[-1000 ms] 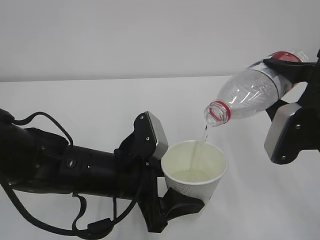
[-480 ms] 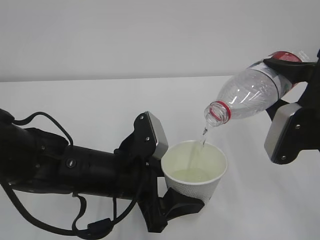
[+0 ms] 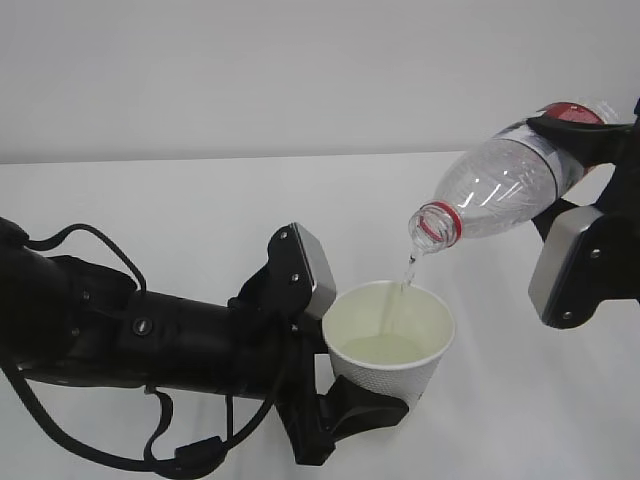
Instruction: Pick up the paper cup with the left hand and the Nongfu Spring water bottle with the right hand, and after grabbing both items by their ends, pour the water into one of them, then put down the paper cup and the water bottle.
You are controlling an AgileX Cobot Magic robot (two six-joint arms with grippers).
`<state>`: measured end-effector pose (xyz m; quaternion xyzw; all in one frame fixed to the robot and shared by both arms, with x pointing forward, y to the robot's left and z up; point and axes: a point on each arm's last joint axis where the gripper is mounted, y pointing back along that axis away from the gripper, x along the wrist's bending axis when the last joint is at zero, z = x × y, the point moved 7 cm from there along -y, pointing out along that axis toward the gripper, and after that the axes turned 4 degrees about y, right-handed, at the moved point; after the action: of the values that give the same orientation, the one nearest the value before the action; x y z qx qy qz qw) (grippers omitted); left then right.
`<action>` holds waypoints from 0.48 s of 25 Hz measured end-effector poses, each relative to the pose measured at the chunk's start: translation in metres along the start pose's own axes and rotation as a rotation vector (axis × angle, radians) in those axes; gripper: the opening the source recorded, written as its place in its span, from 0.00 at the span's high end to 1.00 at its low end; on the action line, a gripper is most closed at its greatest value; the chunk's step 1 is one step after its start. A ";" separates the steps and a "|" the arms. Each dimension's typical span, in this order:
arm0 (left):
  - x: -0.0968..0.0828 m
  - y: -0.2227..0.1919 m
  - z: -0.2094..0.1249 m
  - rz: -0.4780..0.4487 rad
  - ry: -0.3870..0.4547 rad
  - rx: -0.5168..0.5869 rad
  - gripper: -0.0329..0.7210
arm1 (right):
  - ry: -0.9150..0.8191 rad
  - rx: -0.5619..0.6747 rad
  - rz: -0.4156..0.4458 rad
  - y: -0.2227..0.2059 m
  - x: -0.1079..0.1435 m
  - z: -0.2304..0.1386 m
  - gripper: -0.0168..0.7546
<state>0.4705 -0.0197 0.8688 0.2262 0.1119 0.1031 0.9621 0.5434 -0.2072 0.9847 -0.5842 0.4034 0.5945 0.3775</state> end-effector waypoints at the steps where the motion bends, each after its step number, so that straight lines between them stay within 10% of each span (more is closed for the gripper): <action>1: 0.000 0.000 0.000 0.000 0.000 0.000 0.25 | 0.000 0.000 0.000 0.000 0.000 0.000 0.36; 12: 0.000 0.000 0.000 0.000 0.000 0.000 0.25 | 0.002 0.000 -0.004 0.000 -0.001 0.000 0.36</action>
<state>0.4705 -0.0197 0.8688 0.2262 0.1119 0.1031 0.9621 0.5433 -0.2072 0.9856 -0.5856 0.4026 0.5932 0.3783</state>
